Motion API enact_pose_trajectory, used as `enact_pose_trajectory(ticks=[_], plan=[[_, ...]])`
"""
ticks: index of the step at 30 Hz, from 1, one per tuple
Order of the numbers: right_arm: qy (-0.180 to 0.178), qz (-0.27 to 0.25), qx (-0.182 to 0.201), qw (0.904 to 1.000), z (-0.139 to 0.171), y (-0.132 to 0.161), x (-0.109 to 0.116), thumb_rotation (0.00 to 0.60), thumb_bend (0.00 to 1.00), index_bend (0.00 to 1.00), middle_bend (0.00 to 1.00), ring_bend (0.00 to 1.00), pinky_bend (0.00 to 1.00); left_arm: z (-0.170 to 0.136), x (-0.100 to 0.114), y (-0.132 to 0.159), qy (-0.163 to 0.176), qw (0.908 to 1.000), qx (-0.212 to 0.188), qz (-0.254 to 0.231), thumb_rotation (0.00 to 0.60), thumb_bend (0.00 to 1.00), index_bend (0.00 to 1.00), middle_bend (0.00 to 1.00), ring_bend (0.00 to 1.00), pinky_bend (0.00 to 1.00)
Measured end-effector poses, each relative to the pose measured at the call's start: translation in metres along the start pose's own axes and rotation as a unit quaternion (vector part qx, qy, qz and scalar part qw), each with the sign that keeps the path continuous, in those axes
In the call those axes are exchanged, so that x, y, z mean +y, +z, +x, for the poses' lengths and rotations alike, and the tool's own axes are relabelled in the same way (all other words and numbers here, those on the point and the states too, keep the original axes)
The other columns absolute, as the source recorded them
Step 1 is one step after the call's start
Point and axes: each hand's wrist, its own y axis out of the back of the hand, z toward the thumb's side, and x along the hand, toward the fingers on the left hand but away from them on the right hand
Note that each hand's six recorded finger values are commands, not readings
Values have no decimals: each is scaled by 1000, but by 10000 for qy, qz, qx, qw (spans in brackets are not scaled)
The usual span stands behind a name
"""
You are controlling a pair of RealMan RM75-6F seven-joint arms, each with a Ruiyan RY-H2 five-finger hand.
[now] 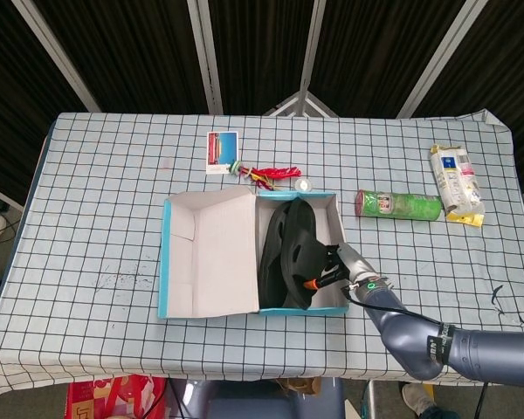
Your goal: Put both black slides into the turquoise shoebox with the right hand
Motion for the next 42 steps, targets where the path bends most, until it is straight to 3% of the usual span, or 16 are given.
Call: enact_pose_trajectory(ticks=[16, 29, 42], plan=[[-15, 183, -160, 9997, -21, -18, -6, 600, 505, 514, 498, 330, 96, 0, 0, 0, -2, 10000, -1, -1, 600, 373, 83, 0, 0, 88], [-239, 744, -210, 9967, -32, -34, -11, 600, 509, 522, 499, 330, 96, 0, 0, 0, 0, 10000, -1, 3, 600, 373, 83, 0, 0, 87], [-509, 1473, -272, 9874, -35, -44, -21, 600, 510, 524, 508, 340, 96, 0, 1, -1, 1, 10000, -2, -13, 600, 374, 83, 0, 0, 87]])
